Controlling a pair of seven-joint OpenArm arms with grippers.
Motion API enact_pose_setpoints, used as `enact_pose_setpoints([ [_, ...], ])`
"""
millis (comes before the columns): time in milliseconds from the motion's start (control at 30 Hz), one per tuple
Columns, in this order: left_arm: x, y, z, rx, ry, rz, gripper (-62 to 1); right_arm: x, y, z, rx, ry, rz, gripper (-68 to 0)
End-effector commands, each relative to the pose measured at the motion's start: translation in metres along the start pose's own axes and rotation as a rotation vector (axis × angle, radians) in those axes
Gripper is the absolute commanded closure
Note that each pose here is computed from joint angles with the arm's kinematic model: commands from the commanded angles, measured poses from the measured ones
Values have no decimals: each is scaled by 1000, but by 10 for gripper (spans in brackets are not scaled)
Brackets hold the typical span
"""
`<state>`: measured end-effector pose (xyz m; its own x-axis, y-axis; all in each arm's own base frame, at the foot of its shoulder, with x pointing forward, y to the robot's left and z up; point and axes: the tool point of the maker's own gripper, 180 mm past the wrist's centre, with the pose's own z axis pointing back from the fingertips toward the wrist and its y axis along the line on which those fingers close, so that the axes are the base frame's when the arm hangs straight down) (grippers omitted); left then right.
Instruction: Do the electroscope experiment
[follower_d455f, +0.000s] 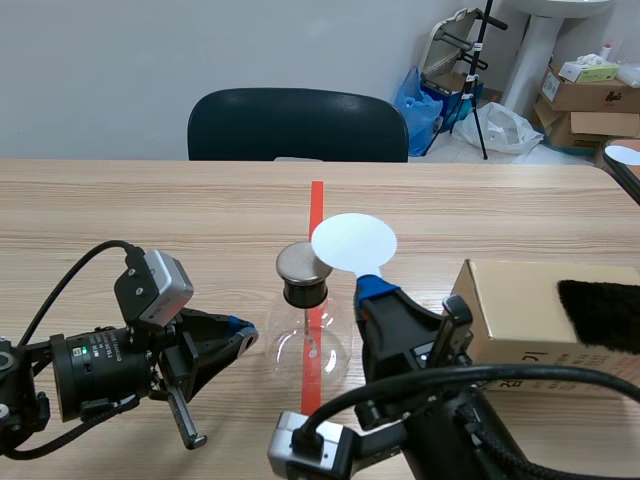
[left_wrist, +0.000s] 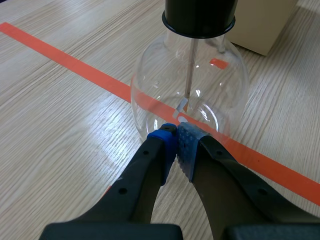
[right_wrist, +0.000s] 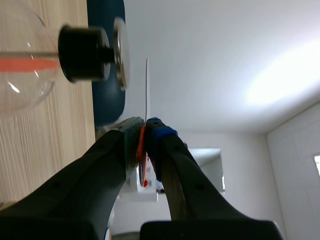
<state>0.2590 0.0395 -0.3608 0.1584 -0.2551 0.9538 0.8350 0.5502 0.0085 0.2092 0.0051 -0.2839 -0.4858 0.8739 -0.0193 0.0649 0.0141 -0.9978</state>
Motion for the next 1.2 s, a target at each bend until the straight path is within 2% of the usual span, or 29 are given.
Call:
enact_pose_setpoints([
  [0, 7, 2, 0, 2, -25, 0, -27, 0, -6, -2, -24, -27, 14, -10],
  [233, 7, 2, 0, 2, -25, 0, -27, 16, -6, -1, -24, -113, 15, -10],
  [1167, 7, 2, 0, 1, -25, 0, -27, 16, -6, -1, -23, -116, 15, -10],
])
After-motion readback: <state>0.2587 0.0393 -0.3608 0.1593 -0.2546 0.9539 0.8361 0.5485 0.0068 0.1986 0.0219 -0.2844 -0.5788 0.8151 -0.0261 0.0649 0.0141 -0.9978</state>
